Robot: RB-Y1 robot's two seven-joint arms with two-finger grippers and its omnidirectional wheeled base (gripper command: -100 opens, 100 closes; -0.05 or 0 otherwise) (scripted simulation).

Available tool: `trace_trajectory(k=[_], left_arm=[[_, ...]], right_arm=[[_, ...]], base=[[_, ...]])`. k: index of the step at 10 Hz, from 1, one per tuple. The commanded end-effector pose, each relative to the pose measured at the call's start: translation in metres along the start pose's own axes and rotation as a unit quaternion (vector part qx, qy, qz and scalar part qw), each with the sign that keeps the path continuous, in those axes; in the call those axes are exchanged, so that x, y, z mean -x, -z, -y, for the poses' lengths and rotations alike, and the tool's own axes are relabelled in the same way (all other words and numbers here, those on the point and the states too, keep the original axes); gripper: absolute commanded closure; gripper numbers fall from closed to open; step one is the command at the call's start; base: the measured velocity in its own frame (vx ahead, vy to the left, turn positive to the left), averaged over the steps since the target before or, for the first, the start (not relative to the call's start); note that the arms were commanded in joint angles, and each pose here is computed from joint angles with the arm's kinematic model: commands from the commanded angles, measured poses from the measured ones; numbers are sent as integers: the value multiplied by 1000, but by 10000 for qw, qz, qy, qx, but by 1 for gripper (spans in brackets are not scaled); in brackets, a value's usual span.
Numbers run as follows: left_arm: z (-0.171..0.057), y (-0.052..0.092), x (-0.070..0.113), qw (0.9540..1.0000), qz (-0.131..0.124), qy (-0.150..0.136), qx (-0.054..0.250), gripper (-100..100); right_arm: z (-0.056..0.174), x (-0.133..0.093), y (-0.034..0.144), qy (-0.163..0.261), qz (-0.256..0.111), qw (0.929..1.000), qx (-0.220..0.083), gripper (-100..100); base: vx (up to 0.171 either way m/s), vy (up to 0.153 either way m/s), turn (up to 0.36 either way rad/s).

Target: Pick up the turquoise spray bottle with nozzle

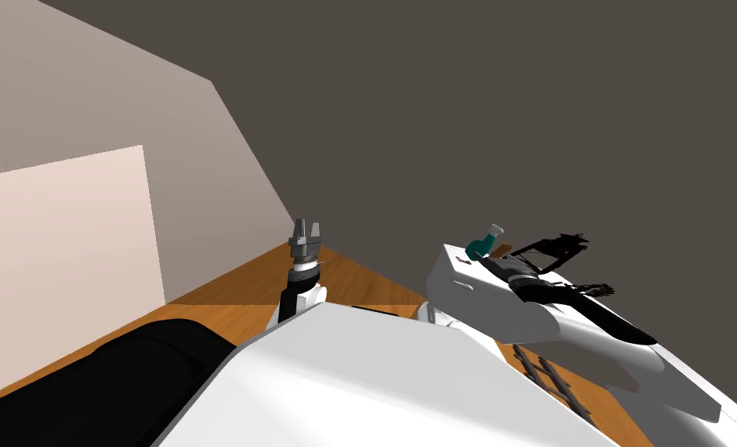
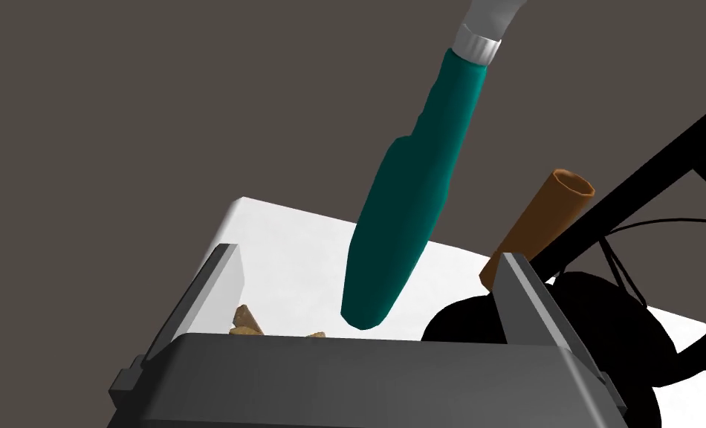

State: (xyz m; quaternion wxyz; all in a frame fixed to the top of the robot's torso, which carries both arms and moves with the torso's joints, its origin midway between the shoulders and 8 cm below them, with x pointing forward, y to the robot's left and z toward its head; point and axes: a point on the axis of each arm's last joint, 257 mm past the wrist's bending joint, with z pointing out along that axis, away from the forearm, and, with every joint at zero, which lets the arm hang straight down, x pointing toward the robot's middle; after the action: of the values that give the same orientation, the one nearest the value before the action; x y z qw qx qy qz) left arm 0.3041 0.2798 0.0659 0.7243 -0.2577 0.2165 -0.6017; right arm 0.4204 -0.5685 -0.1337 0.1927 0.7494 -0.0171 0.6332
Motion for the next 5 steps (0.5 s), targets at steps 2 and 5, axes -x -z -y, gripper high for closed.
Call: trace_trajectory(k=[2, 5], left_arm=[[0, 0, 0, 10000, 0, 0, 0, 0], [0, 0, 0, 10000, 0, 0, 0, 0]], right_arm=[[-25, 7, 0, -426, 222, 9988, 123, -100], [-44, 11, 2, -831, 370, 9956, 237, -100]], base=[[2, -18, 141], [8, -21, 108]])
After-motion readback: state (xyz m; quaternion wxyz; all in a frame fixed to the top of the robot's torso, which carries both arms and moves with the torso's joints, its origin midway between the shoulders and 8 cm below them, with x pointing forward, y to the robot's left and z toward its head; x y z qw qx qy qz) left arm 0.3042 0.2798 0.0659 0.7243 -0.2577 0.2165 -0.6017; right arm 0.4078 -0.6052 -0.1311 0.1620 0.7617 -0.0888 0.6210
